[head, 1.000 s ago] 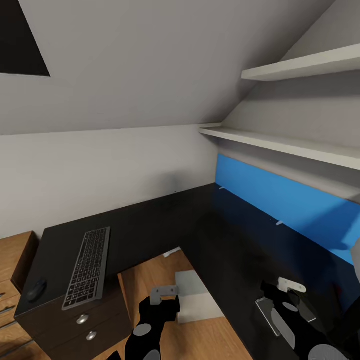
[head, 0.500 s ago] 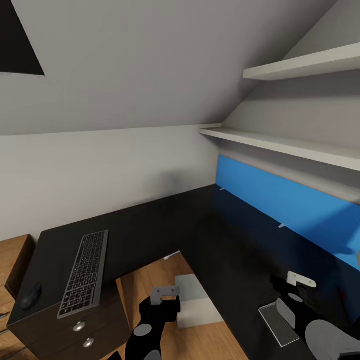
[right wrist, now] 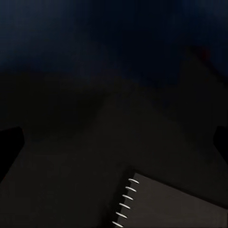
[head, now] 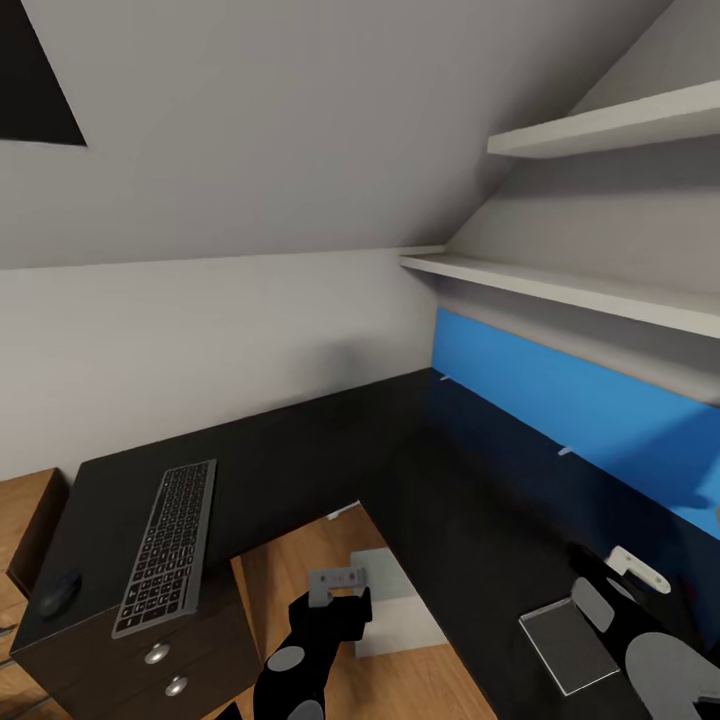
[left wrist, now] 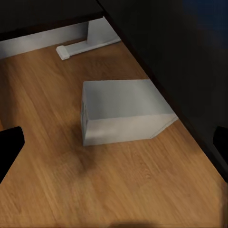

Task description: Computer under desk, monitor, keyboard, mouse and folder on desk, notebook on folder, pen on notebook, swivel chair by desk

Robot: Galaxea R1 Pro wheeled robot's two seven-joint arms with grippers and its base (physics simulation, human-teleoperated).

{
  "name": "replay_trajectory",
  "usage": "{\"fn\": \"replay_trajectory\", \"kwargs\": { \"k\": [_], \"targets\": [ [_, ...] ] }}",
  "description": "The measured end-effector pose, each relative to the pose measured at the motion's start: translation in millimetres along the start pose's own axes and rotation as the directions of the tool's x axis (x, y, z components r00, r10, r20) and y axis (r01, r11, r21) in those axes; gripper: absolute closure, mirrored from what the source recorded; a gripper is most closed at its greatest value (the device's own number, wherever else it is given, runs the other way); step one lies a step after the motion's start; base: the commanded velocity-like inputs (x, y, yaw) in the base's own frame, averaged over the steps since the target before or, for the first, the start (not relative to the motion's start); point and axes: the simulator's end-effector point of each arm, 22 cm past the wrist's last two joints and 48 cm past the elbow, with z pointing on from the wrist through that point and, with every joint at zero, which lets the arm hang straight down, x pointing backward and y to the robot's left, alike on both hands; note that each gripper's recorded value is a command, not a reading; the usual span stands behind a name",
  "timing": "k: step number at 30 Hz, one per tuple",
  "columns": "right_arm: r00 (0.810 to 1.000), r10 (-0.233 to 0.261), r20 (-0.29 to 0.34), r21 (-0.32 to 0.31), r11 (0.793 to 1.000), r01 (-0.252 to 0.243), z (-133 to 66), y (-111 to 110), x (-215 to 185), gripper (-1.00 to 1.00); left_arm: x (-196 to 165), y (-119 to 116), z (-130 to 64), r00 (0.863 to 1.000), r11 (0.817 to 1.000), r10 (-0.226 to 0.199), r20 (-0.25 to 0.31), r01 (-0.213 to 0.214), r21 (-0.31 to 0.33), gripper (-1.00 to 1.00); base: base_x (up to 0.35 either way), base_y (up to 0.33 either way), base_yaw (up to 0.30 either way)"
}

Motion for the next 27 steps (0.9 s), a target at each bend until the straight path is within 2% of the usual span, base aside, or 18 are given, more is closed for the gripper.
{"fn": "replay_trajectory", "kwargs": {
  "k": [6, 27],
  "targets": [
    [0.999, -0.006, -0.034, -0.008, 1.000, 0.006, 4.5, 3.7, 8.8, -1.00, 3.7, 1.7, 5.0, 1.000, 1.000, 0.000, 0.000, 0.000, 0.000, -1.00, 0.000, 0.000, 0.000],
    [0.998, -0.015, -0.061, -0.014, 1.000, 0.014, 21.0, 2.1, 33.9, -1.00, 21.0, 8.9, 24.6, 1.000, 1.000, 0.002, -0.002, -0.002, -0.003, -1.00, 0.000, 0.000, 0.000]
  ]
}}
